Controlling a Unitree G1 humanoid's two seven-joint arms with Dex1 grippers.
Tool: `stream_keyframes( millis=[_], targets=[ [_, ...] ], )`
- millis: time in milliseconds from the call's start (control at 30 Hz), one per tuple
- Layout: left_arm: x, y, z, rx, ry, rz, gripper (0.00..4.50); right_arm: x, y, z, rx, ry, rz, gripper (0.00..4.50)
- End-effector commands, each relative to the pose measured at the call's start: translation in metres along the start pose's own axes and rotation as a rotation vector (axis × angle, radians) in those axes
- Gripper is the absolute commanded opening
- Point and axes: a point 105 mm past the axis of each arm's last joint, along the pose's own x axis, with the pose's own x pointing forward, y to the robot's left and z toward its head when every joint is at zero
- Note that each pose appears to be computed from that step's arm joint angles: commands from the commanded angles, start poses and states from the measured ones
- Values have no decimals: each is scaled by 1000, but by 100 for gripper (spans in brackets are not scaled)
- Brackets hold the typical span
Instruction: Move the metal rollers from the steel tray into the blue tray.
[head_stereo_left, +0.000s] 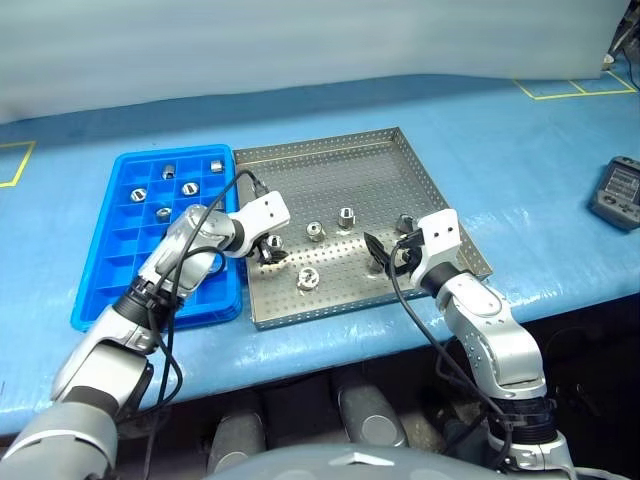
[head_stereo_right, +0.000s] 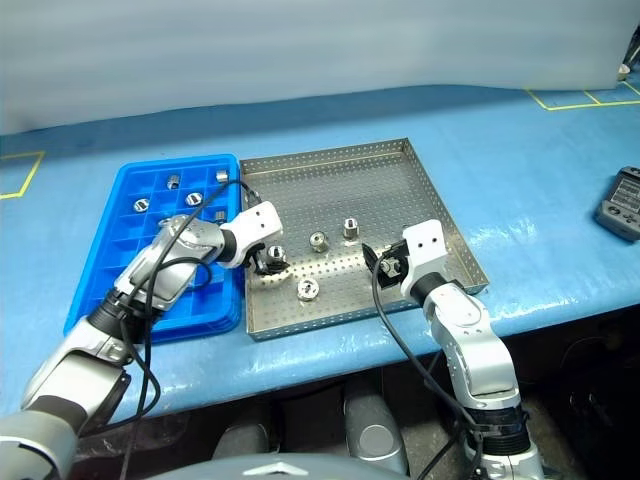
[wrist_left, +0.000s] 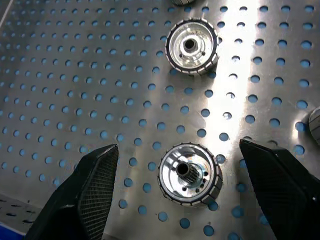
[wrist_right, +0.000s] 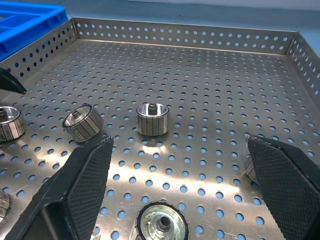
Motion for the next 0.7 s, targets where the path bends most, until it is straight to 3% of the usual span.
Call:
stream_keyframes(
  millis=[33,167,367,567,700],
  targets=[
    [1,2,0,35,16,3,421,-2,-2,16,-23,-64,-15,450],
    [1,5,0,23,19,18,367,-3,-5,15,-20,-63,-30,450],
    [-2,8,1,9,13,21,174,-2,-5,14,-19,-63,-37,450],
    [-10,10,15,-35,-87,19,169,-1,1,15,-11,-62,9,450],
    [-31,22,30,-124,-210,62,169,-6,29,23,-13,-92,188,450]
  ],
)
